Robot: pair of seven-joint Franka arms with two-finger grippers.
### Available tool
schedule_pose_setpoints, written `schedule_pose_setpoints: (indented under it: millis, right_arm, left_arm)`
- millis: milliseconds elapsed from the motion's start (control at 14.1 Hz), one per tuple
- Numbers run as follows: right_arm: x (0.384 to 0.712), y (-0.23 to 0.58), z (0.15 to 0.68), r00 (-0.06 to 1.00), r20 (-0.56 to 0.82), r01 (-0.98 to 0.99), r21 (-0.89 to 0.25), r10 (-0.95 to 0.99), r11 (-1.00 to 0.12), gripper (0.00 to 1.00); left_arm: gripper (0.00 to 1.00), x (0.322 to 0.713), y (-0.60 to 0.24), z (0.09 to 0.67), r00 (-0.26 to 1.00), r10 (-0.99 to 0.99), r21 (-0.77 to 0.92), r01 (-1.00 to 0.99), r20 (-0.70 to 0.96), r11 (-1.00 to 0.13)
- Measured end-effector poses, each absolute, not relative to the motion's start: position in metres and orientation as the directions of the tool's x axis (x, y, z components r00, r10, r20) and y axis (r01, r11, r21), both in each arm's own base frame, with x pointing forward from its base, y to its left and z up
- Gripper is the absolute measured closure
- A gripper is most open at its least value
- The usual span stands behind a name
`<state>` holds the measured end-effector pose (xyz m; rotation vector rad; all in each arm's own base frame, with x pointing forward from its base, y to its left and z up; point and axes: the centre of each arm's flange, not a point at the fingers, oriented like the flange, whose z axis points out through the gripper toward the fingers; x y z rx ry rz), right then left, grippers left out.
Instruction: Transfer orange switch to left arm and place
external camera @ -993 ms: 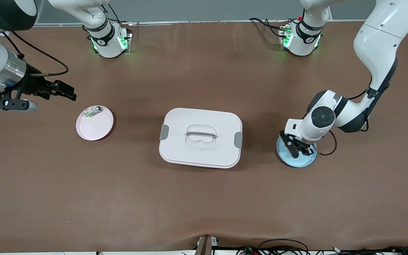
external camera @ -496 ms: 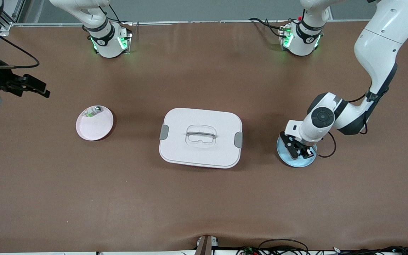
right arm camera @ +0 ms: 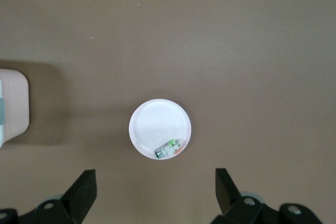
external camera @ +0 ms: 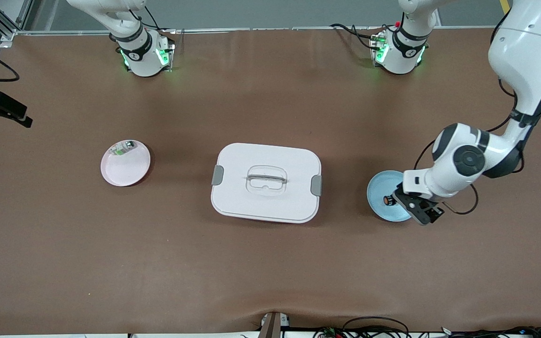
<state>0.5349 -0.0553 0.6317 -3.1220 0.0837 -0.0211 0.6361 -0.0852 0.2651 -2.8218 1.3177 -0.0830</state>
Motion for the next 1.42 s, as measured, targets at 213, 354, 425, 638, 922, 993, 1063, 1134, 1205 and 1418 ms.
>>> schedule_pose_setpoints:
  millis: [213, 354, 425, 638, 922, 993, 1063, 1134, 1205, 1418]
  right_arm:
    - [0.535, -0.057, 0.633, 0.998, 0.016, -0.055, -0.018, -0.055, -0.998, 0.00]
    - [0.535, -0.057, 0.633, 0.998, 0.017, -0.056, -0.018, -0.056, -0.998, 0.00]
    - [0.535, -0.058, 0.634, 0.998, 0.018, -0.057, -0.018, -0.057, -0.998, 0.00]
    - [0.536, -0.056, 0.634, 0.998, 0.018, -0.053, -0.018, -0.053, -0.998, 0.00]
    - [0.537, -0.055, 0.636, 0.998, 0.023, -0.052, -0.018, -0.052, -0.999, 0.00]
    - [0.537, -0.055, 0.637, 0.998, 0.026, -0.052, -0.017, -0.052, -0.999, 0.00]
    - [0.537, -0.055, 0.638, 0.998, 0.029, -0.051, -0.017, -0.052, -0.999, 0.00]
    - [0.537, -0.055, 0.639, 0.998, 0.032, -0.051, -0.017, -0.052, -0.999, 0.00]
    - [0.537, -0.055, 0.640, 0.998, 0.034, -0.052, -0.017, -0.052, -0.999, 0.00]
    - [0.537, -0.056, 0.643, 0.998, 0.039, -0.053, -0.016, -0.053, -0.998, 0.00]
  left_arm:
    - [0.00, 0.649, -0.104, 0.331, 0.744, -0.667, -0.016, -0.668, -0.017, -0.744]
    - [0.00, 0.653, -0.111, 0.378, 0.792, -0.609, -0.037, -0.610, -0.041, -0.791]
    - [0.00, 0.655, -0.110, 0.399, 0.808, -0.587, -0.054, -0.589, -0.044, -0.806]
    - [0.00, 0.652, -0.099, 0.450, 0.855, -0.516, -0.071, -0.518, -0.048, -0.853]
    - [0.00, 0.631, -0.098, 0.507, 0.924, -0.378, -0.036, -0.381, -0.057, -0.924]
    - [0.00, 0.626, -0.095, 0.516, 0.939, -0.338, -0.048, -0.341, -0.062, -0.939]
    - [0.00, 0.622, -0.092, 0.524, 0.950, -0.306, -0.058, -0.310, -0.065, -0.949]
    - [0.00, 0.620, -0.090, 0.528, 0.955, -0.288, -0.064, -0.292, -0.065, -0.954]
    - [0.00, 0.619, -0.086, 0.531, 0.958, -0.280, -0.068, -0.284, -0.064, -0.956]
    - [0.00, 0.623, -0.057, 0.534, 0.964, -0.259, -0.069, -0.262, -0.058, -0.962]
